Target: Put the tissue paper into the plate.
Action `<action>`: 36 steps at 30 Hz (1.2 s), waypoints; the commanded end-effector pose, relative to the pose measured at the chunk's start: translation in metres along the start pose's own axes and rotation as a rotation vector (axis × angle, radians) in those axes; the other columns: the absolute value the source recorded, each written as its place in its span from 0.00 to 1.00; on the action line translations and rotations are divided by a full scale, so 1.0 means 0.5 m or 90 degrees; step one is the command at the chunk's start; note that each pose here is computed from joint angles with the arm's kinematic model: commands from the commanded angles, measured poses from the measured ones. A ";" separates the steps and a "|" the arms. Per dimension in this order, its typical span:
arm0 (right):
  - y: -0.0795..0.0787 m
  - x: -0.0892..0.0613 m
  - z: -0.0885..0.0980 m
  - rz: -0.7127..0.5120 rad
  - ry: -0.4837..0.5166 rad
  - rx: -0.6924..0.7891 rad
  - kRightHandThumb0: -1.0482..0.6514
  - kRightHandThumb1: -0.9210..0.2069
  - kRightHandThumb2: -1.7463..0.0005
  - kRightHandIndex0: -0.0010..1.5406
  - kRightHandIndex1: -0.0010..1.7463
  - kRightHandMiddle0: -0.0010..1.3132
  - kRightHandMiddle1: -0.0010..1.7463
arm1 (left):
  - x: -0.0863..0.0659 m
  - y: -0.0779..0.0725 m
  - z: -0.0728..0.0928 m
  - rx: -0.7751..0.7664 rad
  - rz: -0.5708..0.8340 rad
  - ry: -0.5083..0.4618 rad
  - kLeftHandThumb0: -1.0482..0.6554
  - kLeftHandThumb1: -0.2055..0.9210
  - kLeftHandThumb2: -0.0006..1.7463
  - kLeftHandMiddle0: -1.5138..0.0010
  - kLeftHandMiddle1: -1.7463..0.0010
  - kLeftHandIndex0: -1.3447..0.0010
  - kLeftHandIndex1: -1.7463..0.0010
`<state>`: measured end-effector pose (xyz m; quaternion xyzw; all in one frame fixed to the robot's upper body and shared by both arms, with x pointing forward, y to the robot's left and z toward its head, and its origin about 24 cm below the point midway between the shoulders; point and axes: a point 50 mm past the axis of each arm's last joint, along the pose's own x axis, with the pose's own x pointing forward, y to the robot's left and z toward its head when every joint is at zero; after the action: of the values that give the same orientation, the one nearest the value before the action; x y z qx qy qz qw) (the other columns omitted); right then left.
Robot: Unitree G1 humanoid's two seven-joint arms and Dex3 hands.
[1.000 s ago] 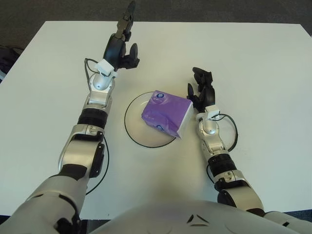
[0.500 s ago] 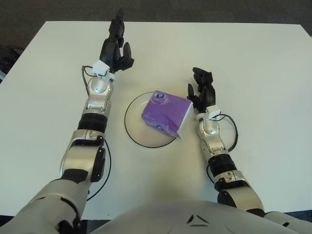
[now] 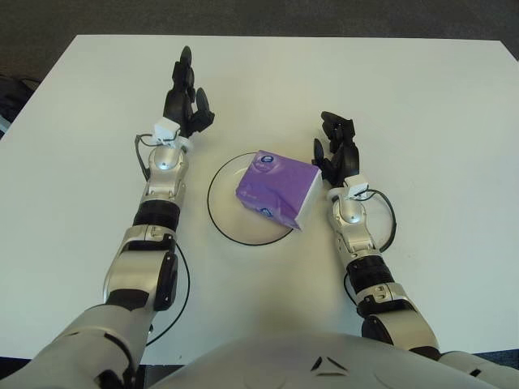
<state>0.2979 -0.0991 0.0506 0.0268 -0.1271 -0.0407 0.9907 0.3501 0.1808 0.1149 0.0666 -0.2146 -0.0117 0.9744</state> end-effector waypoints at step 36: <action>-0.083 -0.160 -0.162 -0.057 0.277 -0.060 0.29 0.08 0.63 0.12 0.34 0.00 0.57 | -0.199 0.002 -0.113 0.070 0.036 0.161 0.08 1.00 0.61 0.99 1.00 1.00 0.88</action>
<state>0.2976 -0.1011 0.0498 0.0358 -0.1272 -0.0424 0.9903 0.3107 0.1892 0.0655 0.1118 -0.1693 0.0322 0.9787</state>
